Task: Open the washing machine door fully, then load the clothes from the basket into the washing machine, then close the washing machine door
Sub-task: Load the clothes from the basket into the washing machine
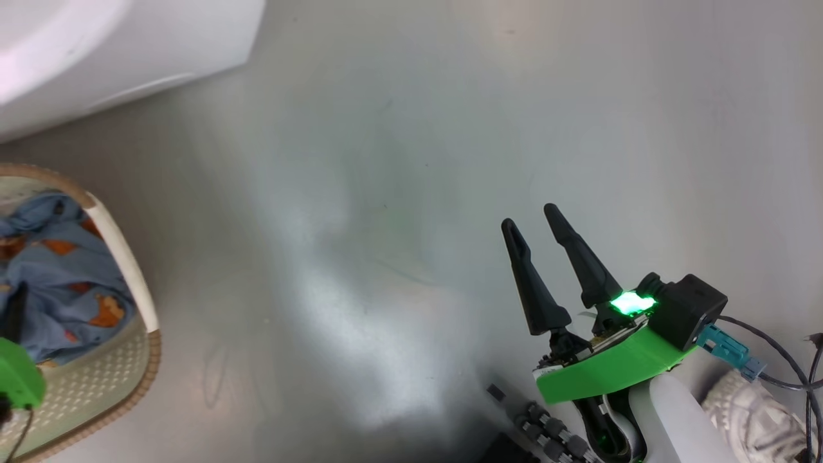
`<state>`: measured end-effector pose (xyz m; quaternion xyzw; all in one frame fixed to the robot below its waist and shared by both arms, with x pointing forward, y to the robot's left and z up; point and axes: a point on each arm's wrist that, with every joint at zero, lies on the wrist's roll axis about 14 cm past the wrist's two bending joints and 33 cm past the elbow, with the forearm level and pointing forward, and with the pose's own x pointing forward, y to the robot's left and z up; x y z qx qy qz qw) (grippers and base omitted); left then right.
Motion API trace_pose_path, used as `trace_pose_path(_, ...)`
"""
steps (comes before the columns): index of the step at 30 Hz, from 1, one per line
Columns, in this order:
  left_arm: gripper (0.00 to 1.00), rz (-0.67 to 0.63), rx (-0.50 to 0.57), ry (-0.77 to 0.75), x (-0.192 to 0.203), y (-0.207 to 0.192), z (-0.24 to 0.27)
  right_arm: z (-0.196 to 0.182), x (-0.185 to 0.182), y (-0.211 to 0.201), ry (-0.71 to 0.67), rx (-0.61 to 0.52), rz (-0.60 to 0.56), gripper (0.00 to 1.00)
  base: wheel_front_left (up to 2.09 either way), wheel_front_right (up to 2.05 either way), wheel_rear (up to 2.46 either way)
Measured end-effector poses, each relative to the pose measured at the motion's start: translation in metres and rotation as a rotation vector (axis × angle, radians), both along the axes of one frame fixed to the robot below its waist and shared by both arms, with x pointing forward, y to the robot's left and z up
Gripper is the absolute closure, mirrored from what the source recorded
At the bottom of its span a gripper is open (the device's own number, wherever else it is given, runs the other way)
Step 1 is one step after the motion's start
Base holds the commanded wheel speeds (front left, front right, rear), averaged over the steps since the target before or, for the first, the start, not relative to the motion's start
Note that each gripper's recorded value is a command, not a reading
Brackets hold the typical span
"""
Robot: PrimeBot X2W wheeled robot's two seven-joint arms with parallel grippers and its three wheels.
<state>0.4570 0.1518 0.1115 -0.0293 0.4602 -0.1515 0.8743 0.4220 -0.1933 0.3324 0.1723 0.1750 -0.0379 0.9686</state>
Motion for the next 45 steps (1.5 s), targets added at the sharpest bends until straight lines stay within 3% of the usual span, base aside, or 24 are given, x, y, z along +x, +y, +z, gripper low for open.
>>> trace_pose_path(9, 1.0, 0.102, -0.084, -0.152, 0.031, -0.002, 0.056, 0.017, 0.008, 0.007, -0.054, -0.016, 0.036, 0.0, 0.0, 0.0, 0.0)
trace_pose_path(20, 1.0, 0.224, -0.12, -0.327, 0.038, 0.021, 0.126, 0.045, 0.015, 0.015, -0.13, -0.019, 0.062, 0.0, 0.0, 0.0, 0.0)
trace_pose_path(32, 1.0, 0.358, -0.173, -0.53, 0.032, 0.038, 0.206, 0.075, 0.017, 0.029, -0.207, -0.031, 0.109, 0.0, 0.0, 0.0, 0.0)
trace_pose_path(45, 1.0, 0.391, -0.161, -0.795, 0.011, 0.053, 0.308, 0.11, 0.002, 0.039, -0.283, -0.043, 0.14, 0.0, 0.0, 0.0, 0.0)
